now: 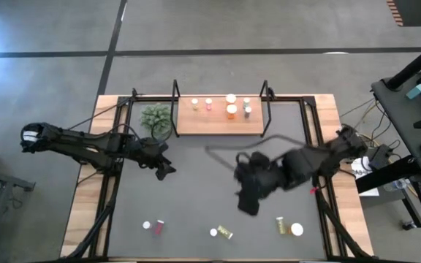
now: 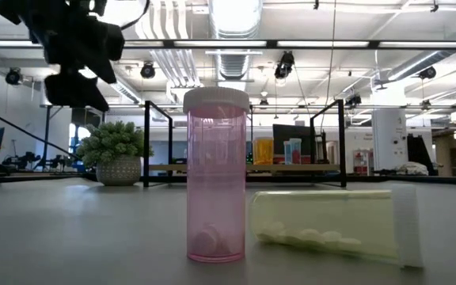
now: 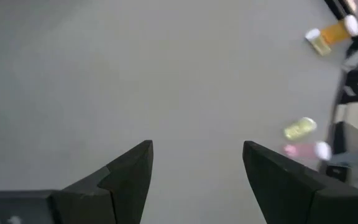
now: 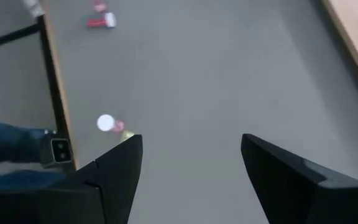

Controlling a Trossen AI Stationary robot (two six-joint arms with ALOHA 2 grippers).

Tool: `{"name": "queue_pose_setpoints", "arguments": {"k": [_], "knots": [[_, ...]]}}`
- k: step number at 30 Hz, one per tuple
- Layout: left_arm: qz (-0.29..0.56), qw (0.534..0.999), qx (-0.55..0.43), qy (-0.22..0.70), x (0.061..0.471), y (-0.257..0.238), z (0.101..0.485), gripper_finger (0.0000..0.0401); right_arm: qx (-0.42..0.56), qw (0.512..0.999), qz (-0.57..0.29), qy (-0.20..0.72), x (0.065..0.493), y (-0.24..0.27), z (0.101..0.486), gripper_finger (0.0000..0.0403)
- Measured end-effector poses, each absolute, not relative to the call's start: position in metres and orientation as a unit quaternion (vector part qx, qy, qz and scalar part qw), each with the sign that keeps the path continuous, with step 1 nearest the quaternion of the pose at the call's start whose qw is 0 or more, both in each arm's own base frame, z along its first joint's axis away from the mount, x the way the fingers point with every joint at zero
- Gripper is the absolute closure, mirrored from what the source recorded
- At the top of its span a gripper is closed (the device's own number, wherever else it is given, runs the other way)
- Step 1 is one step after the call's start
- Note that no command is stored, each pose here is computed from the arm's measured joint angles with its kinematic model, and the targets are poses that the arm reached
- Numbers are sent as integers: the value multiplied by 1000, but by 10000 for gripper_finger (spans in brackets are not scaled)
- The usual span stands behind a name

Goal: Pick and place medicine bottles onto shelf by color
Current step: Put the pink pill bottle on the shelf

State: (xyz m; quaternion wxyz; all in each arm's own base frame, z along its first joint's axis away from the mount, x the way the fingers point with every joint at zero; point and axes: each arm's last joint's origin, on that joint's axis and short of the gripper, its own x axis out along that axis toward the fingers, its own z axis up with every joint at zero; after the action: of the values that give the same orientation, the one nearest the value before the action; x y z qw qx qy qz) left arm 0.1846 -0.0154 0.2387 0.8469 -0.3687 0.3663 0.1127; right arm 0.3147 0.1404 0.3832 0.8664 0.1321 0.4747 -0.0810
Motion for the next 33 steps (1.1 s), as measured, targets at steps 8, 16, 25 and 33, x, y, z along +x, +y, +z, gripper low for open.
{"name": "queue_pose_setpoints", "arguments": {"k": [8,16,25,33], "knots": [[53,855,-421,296,190,-53,253,168,63,876,-39,476,323,165,346,157],[-3,871,-466,156,189,-87,280,168,77,908,9,413,338,183,310,163],[-13,875,-475,93,175,-118,289,168,32,924,69,375,335,203,280,163],[-10,872,-485,65,178,-135,287,168,19,942,106,318,338,216,250,163]]}}
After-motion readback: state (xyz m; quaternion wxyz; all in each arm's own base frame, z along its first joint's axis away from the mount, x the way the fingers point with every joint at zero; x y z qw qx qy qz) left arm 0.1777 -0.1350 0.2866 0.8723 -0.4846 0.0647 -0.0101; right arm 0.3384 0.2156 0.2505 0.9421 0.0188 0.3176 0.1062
